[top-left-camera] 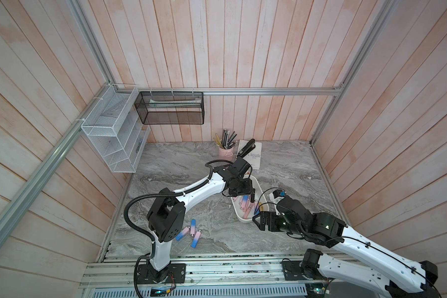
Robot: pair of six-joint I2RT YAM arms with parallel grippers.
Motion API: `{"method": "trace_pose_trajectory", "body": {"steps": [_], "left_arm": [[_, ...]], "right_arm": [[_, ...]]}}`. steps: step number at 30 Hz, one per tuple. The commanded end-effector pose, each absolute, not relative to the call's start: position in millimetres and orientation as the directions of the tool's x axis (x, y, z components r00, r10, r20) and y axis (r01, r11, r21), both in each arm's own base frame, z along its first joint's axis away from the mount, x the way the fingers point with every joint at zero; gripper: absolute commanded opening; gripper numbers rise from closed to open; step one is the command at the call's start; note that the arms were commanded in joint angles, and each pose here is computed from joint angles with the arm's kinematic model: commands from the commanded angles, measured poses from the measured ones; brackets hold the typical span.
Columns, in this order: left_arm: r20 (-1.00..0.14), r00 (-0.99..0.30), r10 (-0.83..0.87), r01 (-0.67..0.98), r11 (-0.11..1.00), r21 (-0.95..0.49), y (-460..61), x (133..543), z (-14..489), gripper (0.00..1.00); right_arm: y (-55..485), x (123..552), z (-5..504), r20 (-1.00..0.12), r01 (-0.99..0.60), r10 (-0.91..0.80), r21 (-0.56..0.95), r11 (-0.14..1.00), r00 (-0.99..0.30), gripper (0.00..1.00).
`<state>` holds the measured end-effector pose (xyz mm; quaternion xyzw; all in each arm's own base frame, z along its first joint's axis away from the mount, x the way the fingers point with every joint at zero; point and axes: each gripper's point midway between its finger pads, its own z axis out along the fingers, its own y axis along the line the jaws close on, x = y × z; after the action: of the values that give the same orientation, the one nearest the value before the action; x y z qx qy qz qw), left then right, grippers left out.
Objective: Put the lipstick into the storage box
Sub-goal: Place the lipstick in the storage box, then pick up the lipstick at the center of the board.
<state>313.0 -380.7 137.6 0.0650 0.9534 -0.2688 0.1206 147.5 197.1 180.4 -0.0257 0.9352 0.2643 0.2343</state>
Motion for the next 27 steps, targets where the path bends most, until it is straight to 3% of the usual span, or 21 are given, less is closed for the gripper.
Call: {"method": "trace_pose_trajectory", "body": {"steps": [1, 7, 14, 20, 27], "left_arm": [[-0.327, -0.945, 0.032, 0.188, 0.869, -0.457, -365, 318, 157, 0.60], [-0.370, -0.925, -0.089, 0.060, 0.926, -0.372, -273, 307, 176, 0.62], [-0.294, -0.931, -0.217, -0.142, 0.957, -0.254, -166, 236, 135, 0.61], [-0.211, -0.923, -0.321, -0.263, 0.928, -0.264, -139, 172, 107, 0.57], [-0.148, -0.925, -0.351, -0.302, 0.913, -0.276, -138, 138, 84, 0.56]], "right_arm": [[189, 145, 173, -0.442, -0.156, 0.062, 0.439, 0.885, -0.895, 0.98], [207, 149, 165, -0.433, -0.218, -0.023, 0.407, 0.887, -0.901, 0.98], [259, 142, 150, -0.404, -0.348, -0.162, 0.442, 0.827, -0.900, 0.98], [297, 128, 140, -0.386, -0.455, -0.294, 0.445, 0.772, -0.875, 0.98], [309, 117, 139, -0.386, -0.503, -0.345, 0.465, 0.728, -0.856, 0.98]]}}
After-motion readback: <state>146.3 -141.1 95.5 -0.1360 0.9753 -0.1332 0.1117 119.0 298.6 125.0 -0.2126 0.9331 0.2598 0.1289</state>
